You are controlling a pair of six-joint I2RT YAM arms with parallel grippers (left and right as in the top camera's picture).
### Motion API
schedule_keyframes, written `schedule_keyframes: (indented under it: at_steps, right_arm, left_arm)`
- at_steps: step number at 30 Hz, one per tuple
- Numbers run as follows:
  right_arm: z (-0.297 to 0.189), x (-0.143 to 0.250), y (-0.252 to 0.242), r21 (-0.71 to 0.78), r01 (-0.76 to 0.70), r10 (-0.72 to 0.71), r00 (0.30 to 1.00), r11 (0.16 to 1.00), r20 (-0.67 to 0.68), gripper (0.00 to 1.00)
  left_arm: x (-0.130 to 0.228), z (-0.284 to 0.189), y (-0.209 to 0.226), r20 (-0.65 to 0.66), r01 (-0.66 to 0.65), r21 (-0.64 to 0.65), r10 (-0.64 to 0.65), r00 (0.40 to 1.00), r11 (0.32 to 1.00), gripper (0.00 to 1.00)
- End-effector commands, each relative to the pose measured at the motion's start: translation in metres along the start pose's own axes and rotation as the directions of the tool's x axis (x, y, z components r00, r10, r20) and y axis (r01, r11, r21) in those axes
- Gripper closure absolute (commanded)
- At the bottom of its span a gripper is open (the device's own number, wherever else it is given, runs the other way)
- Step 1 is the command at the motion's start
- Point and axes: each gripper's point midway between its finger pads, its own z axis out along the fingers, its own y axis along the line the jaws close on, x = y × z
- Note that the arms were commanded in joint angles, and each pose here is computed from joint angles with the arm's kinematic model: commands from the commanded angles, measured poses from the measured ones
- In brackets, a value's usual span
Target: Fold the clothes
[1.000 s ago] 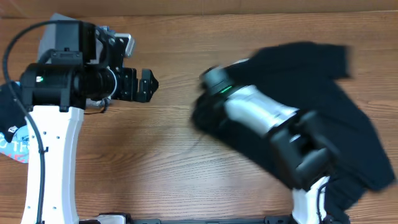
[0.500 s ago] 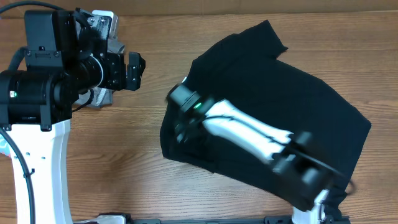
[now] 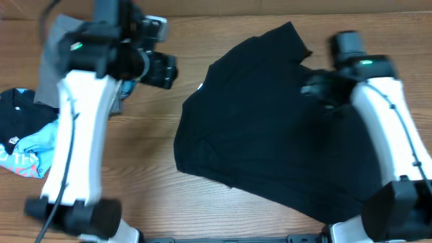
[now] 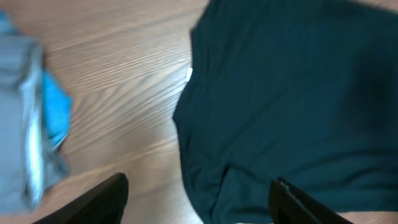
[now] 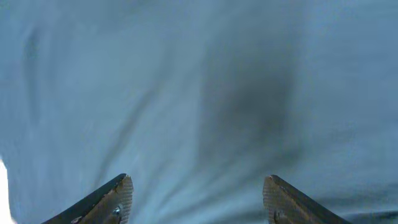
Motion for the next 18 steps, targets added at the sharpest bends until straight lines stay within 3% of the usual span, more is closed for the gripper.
schedule_keyframes:
  at_steps: [1,8,18]
  right_arm:
    - [0.009,-0.007,-0.016,-0.084,-0.033,0.025,0.995,0.996,-0.096,0.30]
    - [0.005,-0.018,-0.020,-0.262,0.200,-0.228,0.970,0.944,-0.084,0.24]
    - [0.005,-0.008,-0.026,-0.249,0.209,-0.246,0.961,0.946,-0.127,0.23]
  left_arm:
    - [-0.008,0.048,-0.008,-0.057,-0.087,0.024,0.088,0.994,0.996,0.27]
    - [-0.031,0.160,-0.014,-0.058,-0.161,0.038,0.163,0.985,0.986,0.17]
    - [-0.047,0.277,-0.010,0.022,-0.217,0.029,0.217,0.976,0.976,0.21]
